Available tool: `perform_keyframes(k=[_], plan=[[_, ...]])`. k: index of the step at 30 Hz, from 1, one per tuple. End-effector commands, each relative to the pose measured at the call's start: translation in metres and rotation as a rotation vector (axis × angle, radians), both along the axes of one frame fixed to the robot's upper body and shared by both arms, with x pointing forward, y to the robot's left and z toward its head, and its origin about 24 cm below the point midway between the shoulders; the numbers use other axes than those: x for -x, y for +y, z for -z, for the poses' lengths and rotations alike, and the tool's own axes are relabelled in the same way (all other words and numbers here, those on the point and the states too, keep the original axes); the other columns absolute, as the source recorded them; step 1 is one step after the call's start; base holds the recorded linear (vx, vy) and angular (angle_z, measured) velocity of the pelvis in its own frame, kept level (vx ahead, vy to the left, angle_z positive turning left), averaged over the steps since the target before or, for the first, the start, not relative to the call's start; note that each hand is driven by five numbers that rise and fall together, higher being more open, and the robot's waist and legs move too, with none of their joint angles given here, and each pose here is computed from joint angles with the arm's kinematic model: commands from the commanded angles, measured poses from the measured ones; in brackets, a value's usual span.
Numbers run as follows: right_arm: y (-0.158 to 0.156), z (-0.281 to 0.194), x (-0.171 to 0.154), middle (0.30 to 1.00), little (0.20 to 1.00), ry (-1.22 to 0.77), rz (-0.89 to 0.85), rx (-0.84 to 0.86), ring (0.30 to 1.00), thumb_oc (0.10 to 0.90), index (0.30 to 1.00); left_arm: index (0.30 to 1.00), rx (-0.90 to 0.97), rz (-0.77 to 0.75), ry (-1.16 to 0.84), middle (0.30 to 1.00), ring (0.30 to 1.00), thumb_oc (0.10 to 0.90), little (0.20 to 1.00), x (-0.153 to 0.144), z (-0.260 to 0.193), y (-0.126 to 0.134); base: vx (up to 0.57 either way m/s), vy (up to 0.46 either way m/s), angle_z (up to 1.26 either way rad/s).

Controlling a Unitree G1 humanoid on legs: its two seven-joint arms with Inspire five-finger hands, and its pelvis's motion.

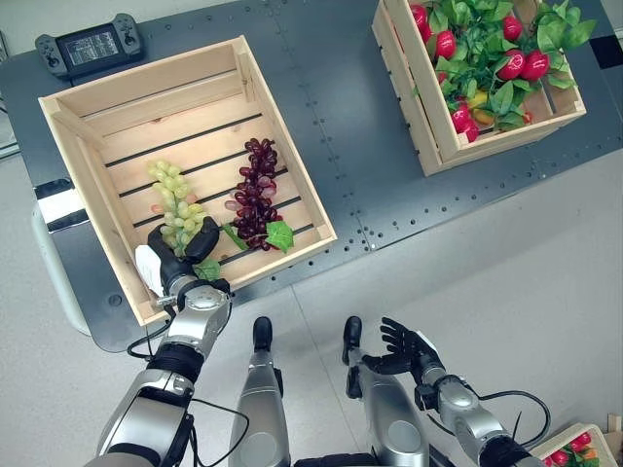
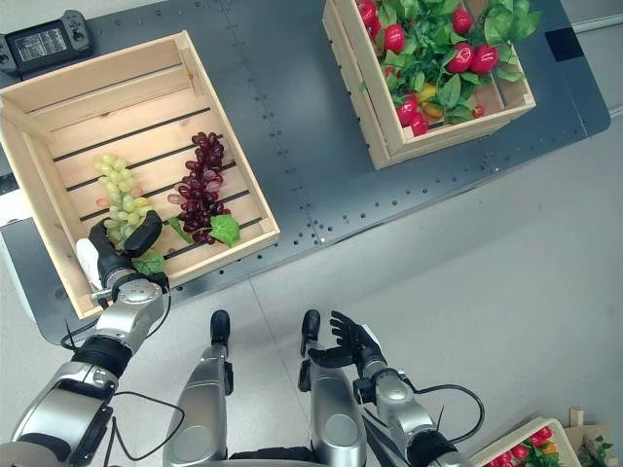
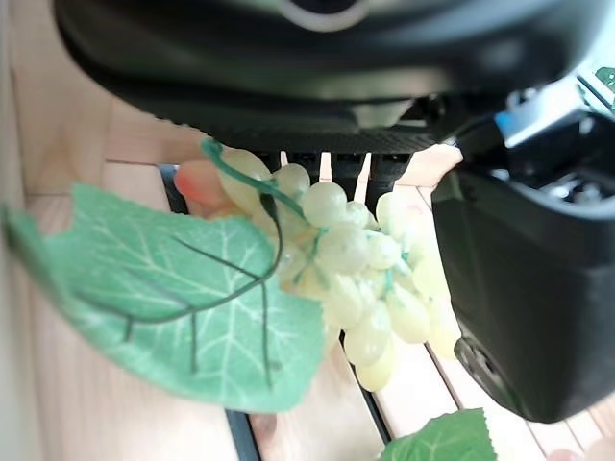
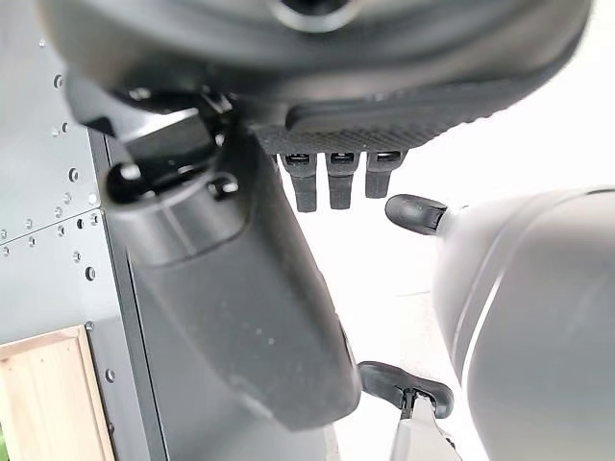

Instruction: Pick up the fruits from the basket on one side to the basket on the other side

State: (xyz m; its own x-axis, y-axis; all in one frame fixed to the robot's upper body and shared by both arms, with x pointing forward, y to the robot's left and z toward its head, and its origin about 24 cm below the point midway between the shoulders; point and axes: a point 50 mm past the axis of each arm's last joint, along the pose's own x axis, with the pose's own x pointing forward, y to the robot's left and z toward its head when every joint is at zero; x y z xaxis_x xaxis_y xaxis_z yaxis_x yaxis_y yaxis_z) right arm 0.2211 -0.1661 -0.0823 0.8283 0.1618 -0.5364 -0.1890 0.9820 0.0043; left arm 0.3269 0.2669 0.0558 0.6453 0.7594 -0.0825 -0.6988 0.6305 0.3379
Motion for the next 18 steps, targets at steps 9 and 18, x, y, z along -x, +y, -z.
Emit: perform_keyframes(k=[9,18], plan=[[0.001,-0.017,-0.012,0.900,0.900,-0.097,-0.053,0.064,0.900,0.800,0.900,0.900,0.062,-0.057,0.190,0.900,0.900,0.800,0.900,-0.017,-0.013,0.027,0.01,0.008,-0.02],[-0.007,-0.021,-0.019,0.900,0.900,-0.100,-0.050,0.102,0.900,0.800,0.900,0.827,0.162,-0.038,0.436,0.827,0.827,0.751,0.827,-0.007,-0.003,0.054,0.01,0.047,-0.08]])
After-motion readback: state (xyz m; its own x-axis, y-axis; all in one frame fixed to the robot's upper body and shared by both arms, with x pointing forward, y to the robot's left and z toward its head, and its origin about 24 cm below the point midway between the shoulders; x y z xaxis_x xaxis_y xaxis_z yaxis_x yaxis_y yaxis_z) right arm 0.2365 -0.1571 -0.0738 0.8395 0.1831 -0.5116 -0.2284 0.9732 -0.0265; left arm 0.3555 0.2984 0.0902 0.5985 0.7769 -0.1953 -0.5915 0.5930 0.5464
